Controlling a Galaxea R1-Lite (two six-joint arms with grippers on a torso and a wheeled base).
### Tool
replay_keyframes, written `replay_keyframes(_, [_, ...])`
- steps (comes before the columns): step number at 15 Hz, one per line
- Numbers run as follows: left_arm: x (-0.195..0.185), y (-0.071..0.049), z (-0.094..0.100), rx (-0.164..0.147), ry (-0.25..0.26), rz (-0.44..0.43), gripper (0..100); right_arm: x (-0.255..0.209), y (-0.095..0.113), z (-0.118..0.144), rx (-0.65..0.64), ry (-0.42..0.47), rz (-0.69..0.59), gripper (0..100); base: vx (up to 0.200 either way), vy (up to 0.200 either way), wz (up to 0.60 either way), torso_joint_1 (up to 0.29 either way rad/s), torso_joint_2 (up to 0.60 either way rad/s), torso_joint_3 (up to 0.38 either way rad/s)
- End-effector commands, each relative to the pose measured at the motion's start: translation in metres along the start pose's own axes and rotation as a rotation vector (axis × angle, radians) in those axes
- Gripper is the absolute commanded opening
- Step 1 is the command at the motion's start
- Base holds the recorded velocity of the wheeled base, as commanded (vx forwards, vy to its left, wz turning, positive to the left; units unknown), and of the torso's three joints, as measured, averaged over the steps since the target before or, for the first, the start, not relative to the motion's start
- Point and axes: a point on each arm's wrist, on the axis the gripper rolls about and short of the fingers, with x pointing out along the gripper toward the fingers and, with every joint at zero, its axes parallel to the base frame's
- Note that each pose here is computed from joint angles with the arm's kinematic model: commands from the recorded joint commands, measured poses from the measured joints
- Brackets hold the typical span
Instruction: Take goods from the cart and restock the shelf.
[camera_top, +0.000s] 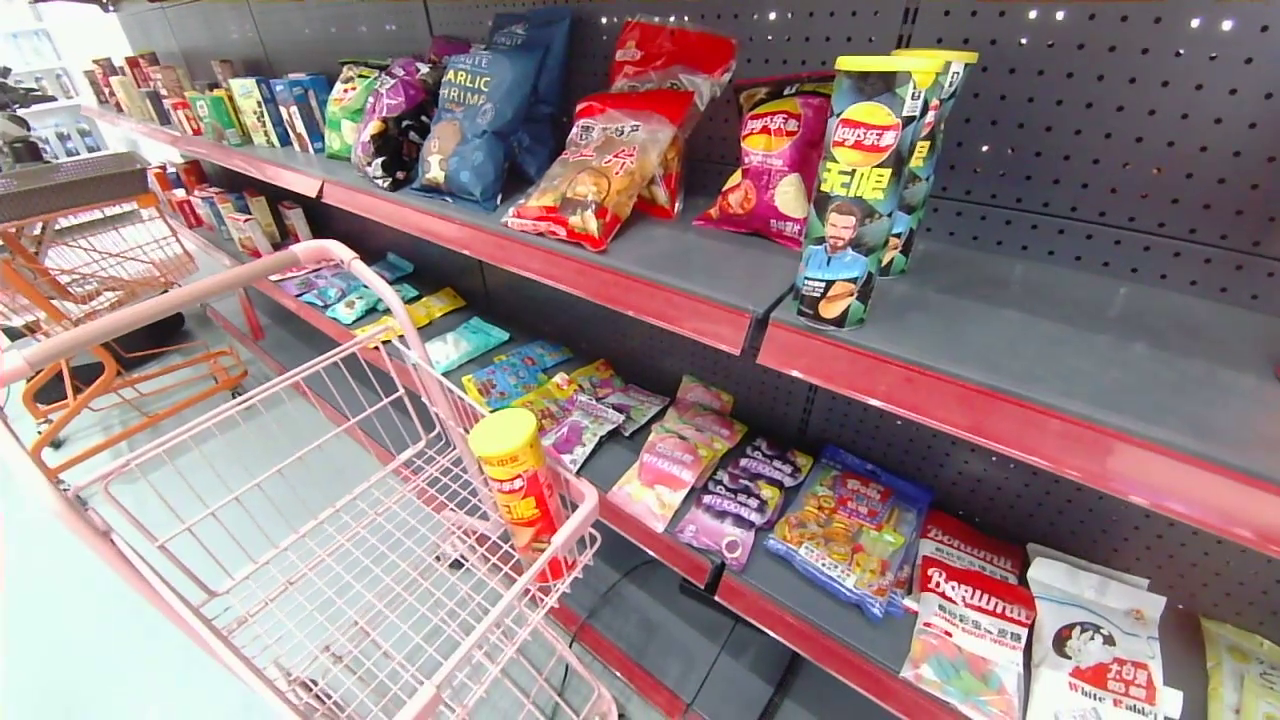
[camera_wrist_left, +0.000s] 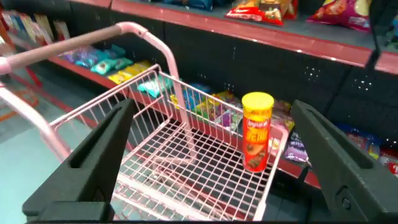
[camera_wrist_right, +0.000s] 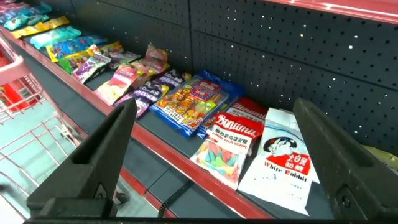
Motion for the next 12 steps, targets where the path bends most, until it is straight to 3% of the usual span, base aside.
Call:
replay_keyframes(1, [0.191, 0.0, -0.023, -0.054, 0.305, -0.005, 100, 0.0, 0.0, 0.0, 0.0, 0.0, 0.0, 100, 0.0, 0.0, 0.0, 0.0, 0.0, 0.0])
replay_keyframes(2, [0.222, -0.012, -0.057, -0.048, 0.338, -0.058, 100, 0.0, 0.0, 0.0, 0.0, 0.0, 0.0, 100, 0.0, 0.0, 0.0, 0.0, 0.0, 0.0])
replay_keyframes(6, [0.261, -0.037, -0.12, -0.05, 0.396, -0.215, 100, 0.0, 0.0, 0.0, -0.002, 0.0, 0.0, 100, 0.0, 0.0, 0.0, 0.0, 0.0, 0.0])
replay_keyframes(8, [0.263, -0.046, -0.138, -0.046, 0.446, -0.25, 100, 0.0, 0.0, 0.0, -0.003, 0.0, 0.002, 100, 0.0, 0.0, 0.0, 0.0, 0.0, 0.0])
replay_keyframes(12, [0.259, -0.069, -0.146, -0.037, 0.478, -0.331, 100, 0.0, 0.0, 0.0, -0.006, 0.0, 0.004, 100, 0.0, 0.0, 0.0, 0.0, 0.0, 0.0])
